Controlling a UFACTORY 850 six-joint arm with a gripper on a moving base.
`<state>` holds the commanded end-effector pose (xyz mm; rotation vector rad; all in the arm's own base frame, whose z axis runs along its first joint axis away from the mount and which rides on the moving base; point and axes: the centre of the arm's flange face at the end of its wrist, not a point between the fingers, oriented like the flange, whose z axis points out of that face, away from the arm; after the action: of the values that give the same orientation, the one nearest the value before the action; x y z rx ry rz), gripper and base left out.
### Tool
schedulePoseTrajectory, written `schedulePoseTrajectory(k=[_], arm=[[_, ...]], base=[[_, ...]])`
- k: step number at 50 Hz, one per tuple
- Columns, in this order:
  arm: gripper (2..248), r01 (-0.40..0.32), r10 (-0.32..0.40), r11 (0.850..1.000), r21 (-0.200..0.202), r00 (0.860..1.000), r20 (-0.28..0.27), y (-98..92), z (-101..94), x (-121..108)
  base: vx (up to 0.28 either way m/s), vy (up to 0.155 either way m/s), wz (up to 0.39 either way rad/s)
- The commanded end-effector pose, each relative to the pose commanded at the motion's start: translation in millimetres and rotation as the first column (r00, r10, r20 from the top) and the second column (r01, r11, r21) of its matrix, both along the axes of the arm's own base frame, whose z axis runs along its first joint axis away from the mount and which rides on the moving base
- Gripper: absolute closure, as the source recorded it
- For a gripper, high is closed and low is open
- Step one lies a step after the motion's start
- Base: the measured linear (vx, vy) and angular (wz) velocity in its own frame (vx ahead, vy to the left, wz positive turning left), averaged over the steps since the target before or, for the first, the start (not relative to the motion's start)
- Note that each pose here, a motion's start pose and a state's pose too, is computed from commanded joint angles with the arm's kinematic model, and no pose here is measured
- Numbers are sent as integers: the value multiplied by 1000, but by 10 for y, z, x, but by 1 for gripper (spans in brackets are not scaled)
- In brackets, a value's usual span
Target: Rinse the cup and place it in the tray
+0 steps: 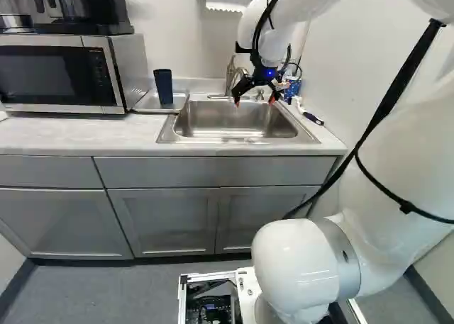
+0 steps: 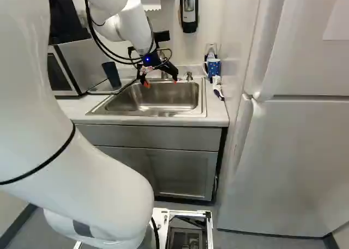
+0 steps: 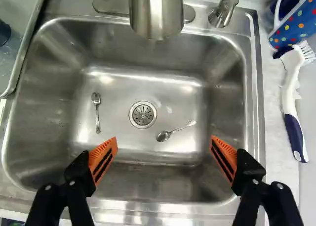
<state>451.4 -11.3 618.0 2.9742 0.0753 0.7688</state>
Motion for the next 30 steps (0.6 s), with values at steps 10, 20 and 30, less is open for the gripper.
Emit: schedulePoseTrajectory(k=[10, 20, 30], arm=[[3, 0, 0, 1000, 0, 1000, 0, 0, 0, 0], [3, 0, 0, 1000, 0, 1000, 0, 0, 0, 0], [3, 0, 0, 1000, 0, 1000, 0, 0, 0, 0]], base=[[0, 0, 0], [0, 0, 0], [0, 0, 0]])
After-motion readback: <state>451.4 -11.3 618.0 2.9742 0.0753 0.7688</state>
